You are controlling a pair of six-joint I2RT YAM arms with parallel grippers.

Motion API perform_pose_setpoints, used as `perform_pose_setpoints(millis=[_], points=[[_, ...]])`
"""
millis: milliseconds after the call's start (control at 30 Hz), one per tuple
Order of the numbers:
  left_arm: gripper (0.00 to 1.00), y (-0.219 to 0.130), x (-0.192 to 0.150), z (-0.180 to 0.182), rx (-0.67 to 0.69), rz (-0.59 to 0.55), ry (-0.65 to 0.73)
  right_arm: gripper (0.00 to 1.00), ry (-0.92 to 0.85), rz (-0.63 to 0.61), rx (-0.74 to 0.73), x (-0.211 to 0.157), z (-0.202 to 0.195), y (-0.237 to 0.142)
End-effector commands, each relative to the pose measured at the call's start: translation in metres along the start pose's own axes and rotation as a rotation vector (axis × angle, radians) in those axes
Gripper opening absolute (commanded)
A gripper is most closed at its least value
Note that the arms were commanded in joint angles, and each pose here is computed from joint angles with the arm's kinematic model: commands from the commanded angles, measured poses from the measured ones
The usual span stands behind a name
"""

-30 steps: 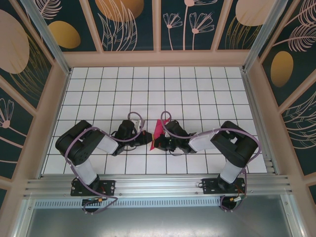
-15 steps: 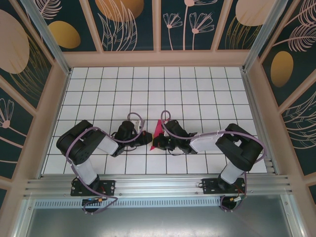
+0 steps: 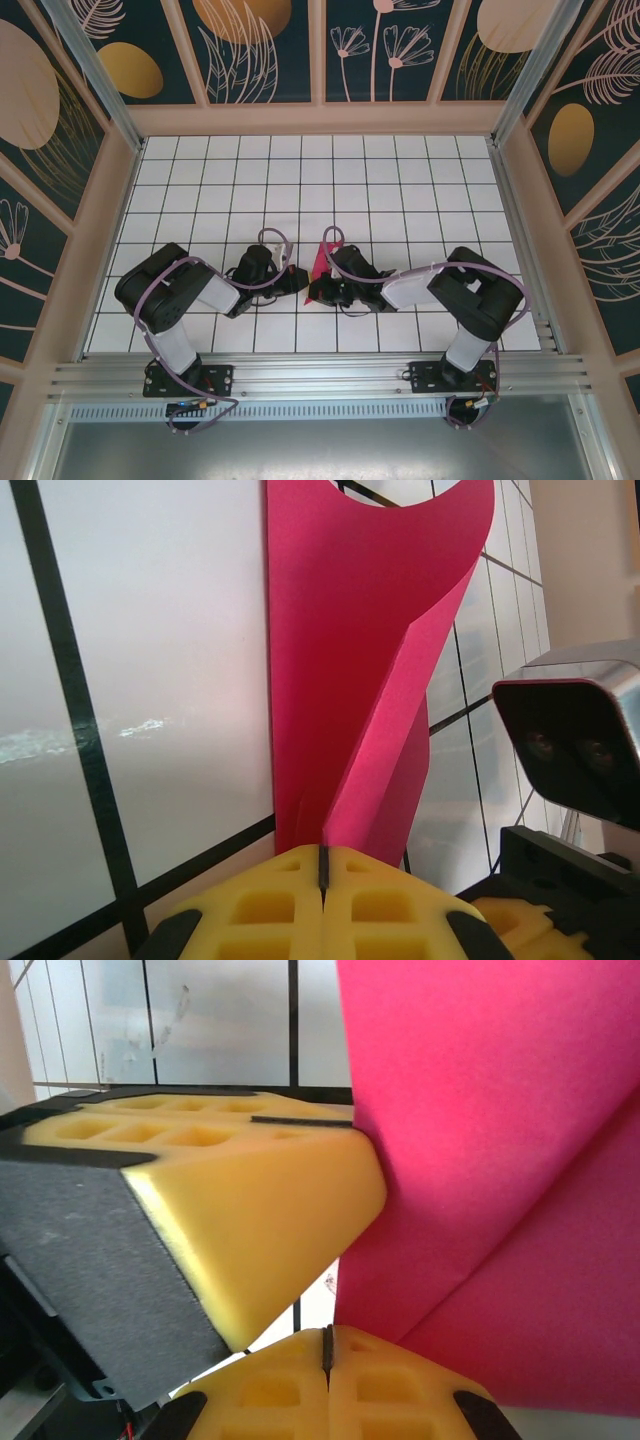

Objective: Fold a paper plane with a square sheet of paper (pick it up from the middle)
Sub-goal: Fourth fold the wing at the center of the table.

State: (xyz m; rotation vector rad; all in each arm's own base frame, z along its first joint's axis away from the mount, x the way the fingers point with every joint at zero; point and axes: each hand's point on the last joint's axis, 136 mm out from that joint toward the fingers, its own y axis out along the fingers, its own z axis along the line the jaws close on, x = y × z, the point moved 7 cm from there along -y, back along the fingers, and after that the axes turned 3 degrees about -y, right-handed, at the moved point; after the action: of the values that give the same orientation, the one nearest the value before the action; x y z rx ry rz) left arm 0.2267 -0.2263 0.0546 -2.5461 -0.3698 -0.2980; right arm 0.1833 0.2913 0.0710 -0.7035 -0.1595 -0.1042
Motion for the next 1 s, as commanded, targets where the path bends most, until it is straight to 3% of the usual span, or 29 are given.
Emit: perform_pose_setpoints(millis=[0, 233, 600, 967], points=[[0.01, 0.004, -0.025, 0.022, 0.09, 0.096, -0.06, 0.0, -0.002, -0.008, -0.018, 0.0, -0.004, 0.005], [0.0, 0.003, -0.026, 0.024, 0.103, 0.094, -0.062, 0.0, 0.016, 0.019, -0.076, -0.004, -0.015, 0.009], [0.0, 0.002, -0.022, 0.025, 0.116, 0.077, -0.063, 0.0, -0.036, 0.003, 0.03, -0.001, 0.011, -0.006], [0.0, 0.003, -0.02, 0.026, 0.06, 0.093, -0.094, 0.0, -0.029, 0.037, 0.041, -0.004, 0.008, 0.009]])
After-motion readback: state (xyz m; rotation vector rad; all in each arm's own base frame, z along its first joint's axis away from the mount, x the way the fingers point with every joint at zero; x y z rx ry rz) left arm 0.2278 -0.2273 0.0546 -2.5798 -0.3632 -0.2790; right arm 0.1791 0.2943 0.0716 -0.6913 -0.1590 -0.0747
